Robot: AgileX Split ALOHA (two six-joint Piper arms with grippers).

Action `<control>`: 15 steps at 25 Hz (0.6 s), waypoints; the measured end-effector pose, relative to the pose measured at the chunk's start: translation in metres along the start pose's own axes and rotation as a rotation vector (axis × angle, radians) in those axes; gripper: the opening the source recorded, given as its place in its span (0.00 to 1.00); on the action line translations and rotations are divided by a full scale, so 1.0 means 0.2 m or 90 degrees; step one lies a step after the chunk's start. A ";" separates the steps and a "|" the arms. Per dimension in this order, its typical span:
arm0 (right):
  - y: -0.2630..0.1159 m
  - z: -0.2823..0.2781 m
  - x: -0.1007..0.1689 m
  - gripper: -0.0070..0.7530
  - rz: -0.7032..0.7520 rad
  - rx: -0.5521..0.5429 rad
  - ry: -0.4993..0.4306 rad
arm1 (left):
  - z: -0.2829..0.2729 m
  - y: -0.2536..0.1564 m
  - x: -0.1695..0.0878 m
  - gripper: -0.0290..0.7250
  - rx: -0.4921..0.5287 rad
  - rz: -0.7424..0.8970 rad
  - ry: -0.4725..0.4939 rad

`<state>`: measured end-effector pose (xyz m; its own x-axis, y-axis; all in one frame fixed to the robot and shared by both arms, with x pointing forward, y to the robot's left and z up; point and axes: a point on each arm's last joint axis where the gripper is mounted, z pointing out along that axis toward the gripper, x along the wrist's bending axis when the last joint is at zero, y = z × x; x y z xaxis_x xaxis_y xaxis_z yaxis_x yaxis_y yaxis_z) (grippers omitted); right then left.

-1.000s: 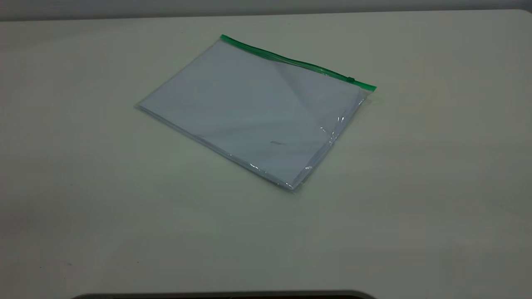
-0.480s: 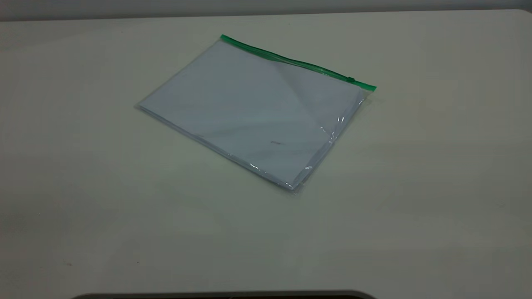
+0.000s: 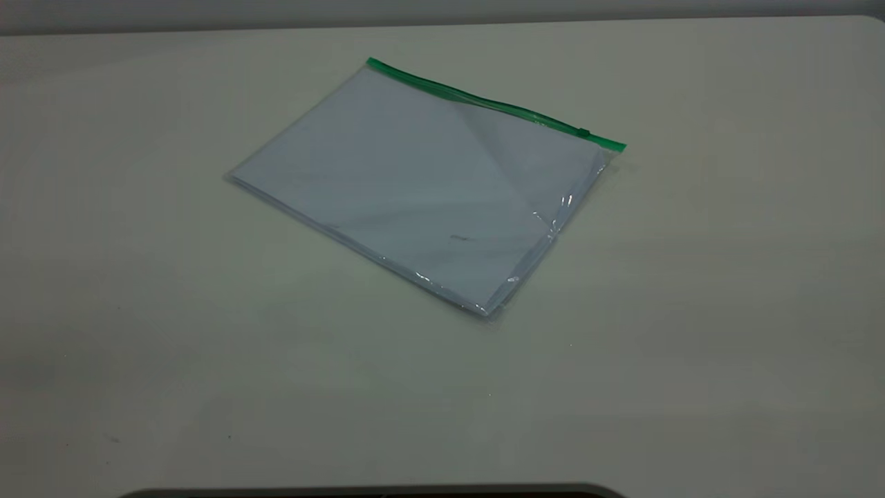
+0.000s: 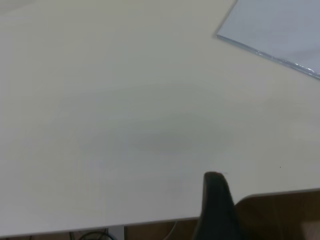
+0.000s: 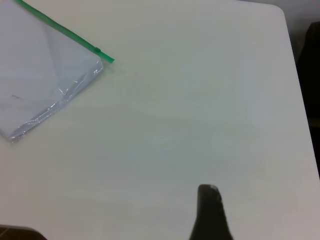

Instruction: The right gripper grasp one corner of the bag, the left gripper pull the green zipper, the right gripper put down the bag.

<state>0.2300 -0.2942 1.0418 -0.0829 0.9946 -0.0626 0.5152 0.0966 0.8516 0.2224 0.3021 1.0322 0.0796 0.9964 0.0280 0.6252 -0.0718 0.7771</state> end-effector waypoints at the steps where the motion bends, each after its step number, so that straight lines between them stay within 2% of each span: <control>1: 0.00 0.00 0.00 0.77 0.000 0.000 0.000 | 0.00 0.00 0.00 0.80 0.000 -0.002 0.000; 8: 0.02 -0.02 0.00 0.77 0.021 -0.014 -0.001 | 0.05 0.10 0.03 0.80 0.065 -0.030 0.036; 15: 0.31 0.08 -0.04 0.77 0.038 0.012 -0.001 | 0.17 0.47 0.05 0.80 0.138 -0.029 0.041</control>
<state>0.2758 -0.2950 1.0868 -0.0500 0.9987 -0.0124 0.5359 0.0373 0.8435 0.3088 0.3035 1.0849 0.0029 0.9991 0.0416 0.7796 -0.0283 0.6256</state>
